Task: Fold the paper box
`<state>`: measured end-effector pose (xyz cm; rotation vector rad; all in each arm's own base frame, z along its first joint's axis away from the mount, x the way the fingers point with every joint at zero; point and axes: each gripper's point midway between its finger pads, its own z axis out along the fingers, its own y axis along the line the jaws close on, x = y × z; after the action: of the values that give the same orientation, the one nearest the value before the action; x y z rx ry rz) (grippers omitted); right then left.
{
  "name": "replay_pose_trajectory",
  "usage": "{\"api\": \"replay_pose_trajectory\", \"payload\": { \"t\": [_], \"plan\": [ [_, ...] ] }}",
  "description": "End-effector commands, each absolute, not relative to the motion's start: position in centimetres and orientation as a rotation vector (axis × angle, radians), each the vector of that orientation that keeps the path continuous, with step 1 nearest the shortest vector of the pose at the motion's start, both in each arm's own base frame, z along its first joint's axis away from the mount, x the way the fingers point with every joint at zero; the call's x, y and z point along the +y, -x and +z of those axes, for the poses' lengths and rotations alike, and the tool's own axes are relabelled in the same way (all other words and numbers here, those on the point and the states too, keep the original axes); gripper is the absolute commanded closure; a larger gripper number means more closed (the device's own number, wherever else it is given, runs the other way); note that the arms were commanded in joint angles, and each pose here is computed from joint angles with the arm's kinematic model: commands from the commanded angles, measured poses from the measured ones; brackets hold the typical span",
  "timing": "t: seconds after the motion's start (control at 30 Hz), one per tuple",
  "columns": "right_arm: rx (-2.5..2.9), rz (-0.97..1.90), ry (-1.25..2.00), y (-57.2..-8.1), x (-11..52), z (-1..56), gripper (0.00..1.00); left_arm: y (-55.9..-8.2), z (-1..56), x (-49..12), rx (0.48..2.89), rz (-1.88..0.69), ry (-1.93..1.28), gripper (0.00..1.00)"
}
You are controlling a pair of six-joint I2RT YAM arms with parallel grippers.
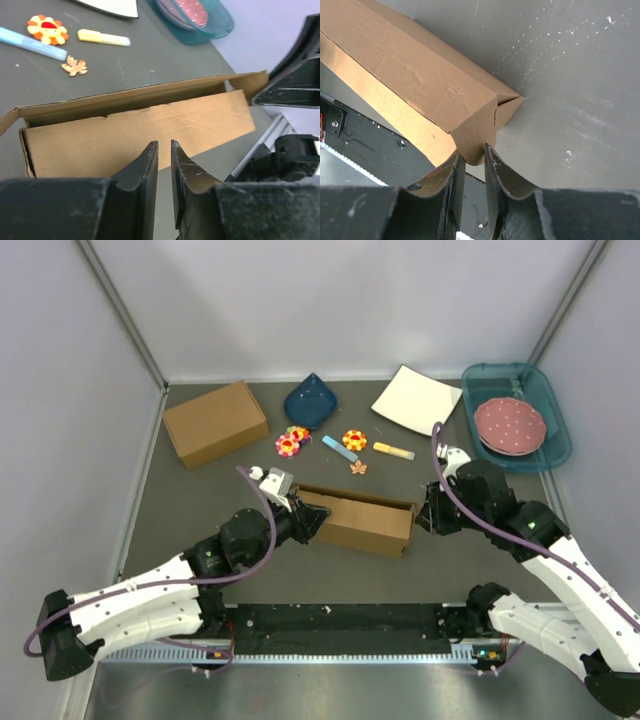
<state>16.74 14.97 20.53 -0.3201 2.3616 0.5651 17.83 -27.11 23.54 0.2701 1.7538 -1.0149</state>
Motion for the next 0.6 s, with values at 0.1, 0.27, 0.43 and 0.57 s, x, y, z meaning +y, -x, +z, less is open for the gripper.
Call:
{"api": "replay_pose_trajectory", "payload": {
  "t": [0.1,0.27,0.43,0.57],
  "plan": [
    [2.347,0.564,0.309,-16.9,15.0,20.8,0.78,-20.1,23.4,-26.1,1.756,-0.785,-0.183,0.81],
    [2.345,0.569,0.307,-16.9,15.1,20.9,0.79,-20.5,22.2,-26.3,1.789,-0.707,-0.206,0.84],
    [2.346,0.585,0.296,-16.8,15.3,21.1,0.79,-20.6,20.7,-26.4,1.830,-0.662,-0.199,0.87],
    [2.344,0.593,0.281,-16.8,15.3,21.3,0.79,-20.5,19.9,-26.5,1.850,-0.642,-0.197,0.88]
  ]
}}
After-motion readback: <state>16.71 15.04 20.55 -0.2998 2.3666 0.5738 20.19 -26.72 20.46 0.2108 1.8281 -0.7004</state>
